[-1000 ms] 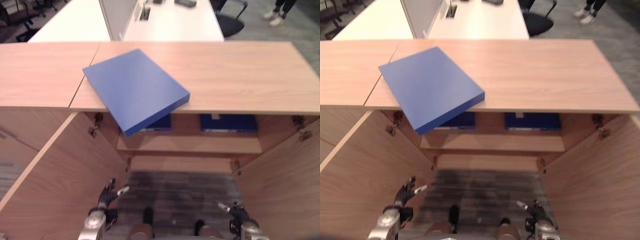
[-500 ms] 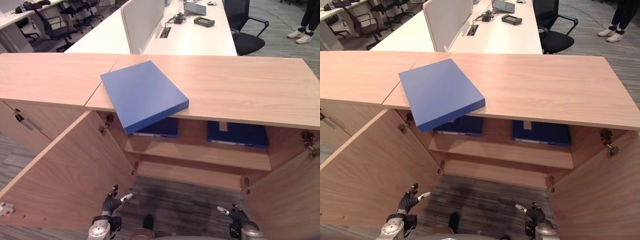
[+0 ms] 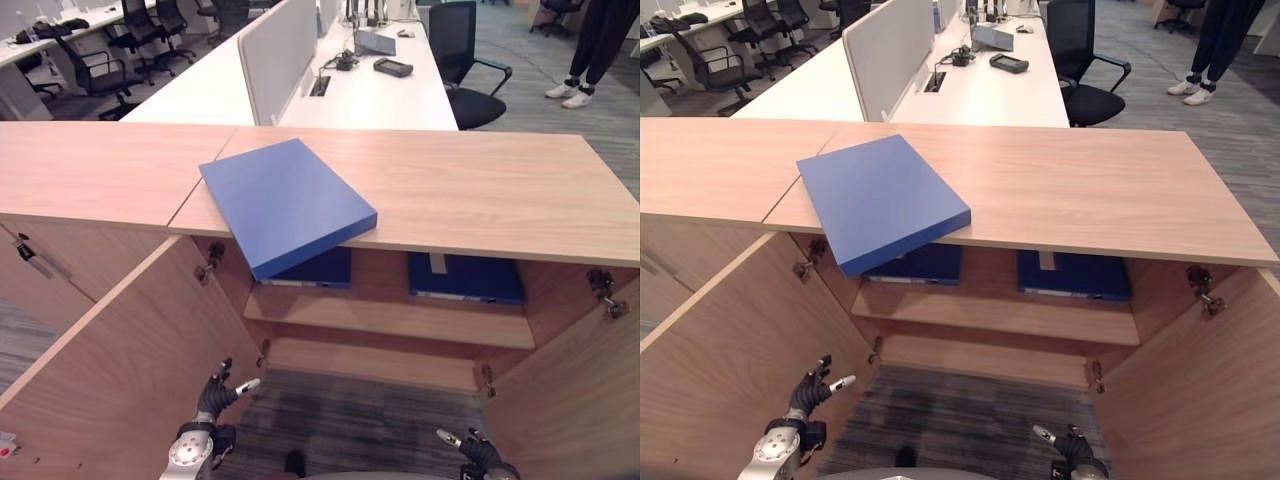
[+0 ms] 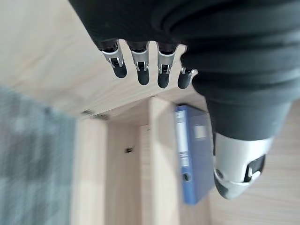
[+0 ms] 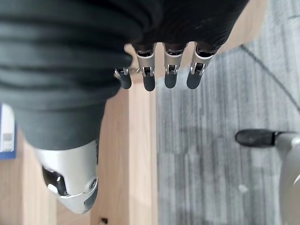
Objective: Put the empty folder in the office cabinet
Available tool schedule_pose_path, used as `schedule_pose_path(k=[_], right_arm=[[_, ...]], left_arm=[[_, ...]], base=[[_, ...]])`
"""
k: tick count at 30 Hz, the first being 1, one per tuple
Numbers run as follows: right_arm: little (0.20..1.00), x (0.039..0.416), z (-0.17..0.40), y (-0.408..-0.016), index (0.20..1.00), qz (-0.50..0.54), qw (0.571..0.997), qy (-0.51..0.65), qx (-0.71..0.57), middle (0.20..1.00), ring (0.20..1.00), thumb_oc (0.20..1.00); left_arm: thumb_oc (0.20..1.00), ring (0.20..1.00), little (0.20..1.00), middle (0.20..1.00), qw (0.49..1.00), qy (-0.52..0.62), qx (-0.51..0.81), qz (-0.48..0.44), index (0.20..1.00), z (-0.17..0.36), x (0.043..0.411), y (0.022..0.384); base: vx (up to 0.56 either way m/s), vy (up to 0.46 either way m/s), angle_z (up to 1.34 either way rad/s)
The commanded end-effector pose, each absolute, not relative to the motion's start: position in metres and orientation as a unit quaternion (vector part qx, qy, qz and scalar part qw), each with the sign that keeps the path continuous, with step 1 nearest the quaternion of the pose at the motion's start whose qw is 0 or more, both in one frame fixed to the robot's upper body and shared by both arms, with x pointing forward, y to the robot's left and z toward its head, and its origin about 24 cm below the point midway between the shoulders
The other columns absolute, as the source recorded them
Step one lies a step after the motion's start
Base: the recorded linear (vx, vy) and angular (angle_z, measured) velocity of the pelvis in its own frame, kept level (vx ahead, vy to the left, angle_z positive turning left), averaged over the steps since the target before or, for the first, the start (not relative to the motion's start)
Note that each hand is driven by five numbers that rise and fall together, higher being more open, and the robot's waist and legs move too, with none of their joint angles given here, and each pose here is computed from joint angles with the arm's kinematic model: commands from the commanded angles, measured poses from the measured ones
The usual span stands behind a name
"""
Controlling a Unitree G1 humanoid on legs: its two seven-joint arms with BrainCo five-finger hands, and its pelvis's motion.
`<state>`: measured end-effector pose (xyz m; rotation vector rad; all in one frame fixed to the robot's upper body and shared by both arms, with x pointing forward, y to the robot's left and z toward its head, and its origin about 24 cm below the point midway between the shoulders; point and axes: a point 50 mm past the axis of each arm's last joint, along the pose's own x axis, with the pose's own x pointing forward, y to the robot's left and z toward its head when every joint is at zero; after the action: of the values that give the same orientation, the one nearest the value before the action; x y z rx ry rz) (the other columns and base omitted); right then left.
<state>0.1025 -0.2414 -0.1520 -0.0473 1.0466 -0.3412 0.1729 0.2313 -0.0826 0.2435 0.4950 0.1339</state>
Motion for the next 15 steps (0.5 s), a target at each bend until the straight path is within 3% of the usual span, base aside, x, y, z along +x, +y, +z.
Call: schedule_pose_path(k=[1,6,15], right_arm=[[1.0,0.123,-0.147,-0.235,1.0,-0.175,0.87,0.461,-0.005,1.0,1.0,1.0],[1.0,0.125,-0.147,-0.226,1.0,-0.178,0.876,0.448,-0.005,1.0,1.0,1.0],[1.0,0.121,-0.15,-0.215,1.0,-0.168,0.877,0.45,0.003,1.0,1.0,1.0]], left_arm=[[1.0,1.0,1.0,1.0,0.963,0.132,0.215,0.092,1.0,-0.044,0.208,0.246],[1.0,1.0,1.0,1.0,0.932,0.012,0.34,0.122,1.0,-0.002,0.221,0.253],[1.0,1.0,1.0,1.0,0.827,-0.106,0.516,0.199,1.0,0.043,0.224,0.278]], base=[[0.01,0.005,0.07],[0.01,0.007,0.08],[0.0,0.002,0.01]])
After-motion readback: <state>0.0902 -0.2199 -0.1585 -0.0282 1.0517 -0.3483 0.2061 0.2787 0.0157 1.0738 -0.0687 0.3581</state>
